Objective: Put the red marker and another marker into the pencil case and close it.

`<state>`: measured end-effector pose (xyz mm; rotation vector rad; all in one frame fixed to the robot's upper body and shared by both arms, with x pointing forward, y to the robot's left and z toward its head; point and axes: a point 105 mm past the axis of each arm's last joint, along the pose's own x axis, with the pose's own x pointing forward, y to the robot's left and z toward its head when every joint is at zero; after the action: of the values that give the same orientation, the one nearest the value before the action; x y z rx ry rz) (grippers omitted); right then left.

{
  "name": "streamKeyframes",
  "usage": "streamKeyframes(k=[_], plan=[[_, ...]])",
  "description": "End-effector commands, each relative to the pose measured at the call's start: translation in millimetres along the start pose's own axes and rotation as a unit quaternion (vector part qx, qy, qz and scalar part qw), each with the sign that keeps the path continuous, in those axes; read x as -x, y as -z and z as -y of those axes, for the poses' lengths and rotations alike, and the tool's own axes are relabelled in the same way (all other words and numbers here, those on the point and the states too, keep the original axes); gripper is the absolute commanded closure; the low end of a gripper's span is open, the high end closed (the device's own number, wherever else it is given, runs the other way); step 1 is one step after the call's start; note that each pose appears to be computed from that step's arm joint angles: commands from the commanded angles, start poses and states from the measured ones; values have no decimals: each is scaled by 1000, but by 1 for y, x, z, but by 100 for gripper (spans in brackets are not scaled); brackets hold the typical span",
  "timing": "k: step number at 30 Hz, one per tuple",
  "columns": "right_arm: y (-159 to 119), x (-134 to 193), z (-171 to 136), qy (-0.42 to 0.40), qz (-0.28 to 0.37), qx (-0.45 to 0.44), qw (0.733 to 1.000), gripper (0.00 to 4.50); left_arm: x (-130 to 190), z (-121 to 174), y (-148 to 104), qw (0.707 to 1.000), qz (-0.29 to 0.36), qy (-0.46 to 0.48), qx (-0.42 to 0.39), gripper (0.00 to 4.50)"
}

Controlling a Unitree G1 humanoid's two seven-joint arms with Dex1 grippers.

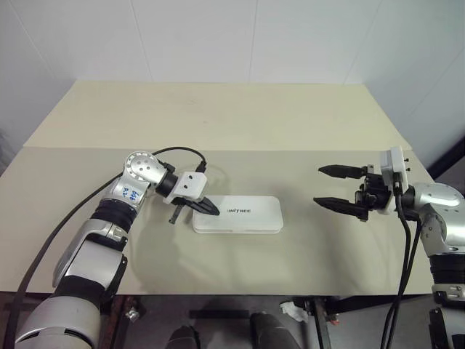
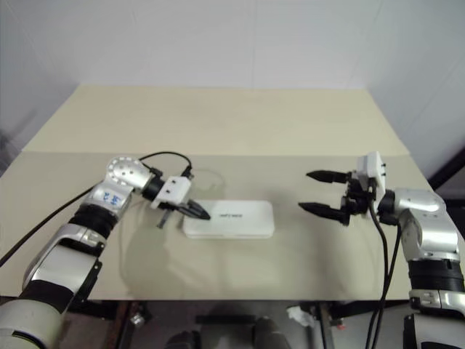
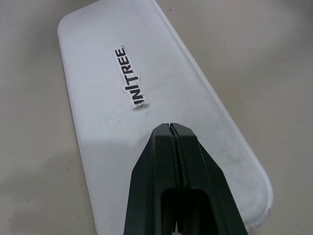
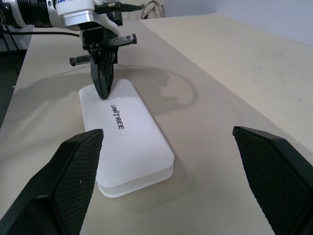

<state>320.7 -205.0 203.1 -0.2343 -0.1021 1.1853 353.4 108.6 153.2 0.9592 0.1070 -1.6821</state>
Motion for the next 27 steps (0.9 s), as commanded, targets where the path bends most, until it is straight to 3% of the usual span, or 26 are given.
streamKeyframes(k=[1,12,20,27], plan=[[-16,1,1,1,12,34,999,0,-12,16,14,998,-18,50,23,446],[-13,-3,1,-2,13,30,999,0,17,-14,-16,983,139,-105,54,446],[-14,-7,2,-6,15,30,999,0,60,-3,-27,954,227,-186,62,446],[-13,-9,2,-7,16,27,999,0,88,24,-19,946,235,-203,93,232]])
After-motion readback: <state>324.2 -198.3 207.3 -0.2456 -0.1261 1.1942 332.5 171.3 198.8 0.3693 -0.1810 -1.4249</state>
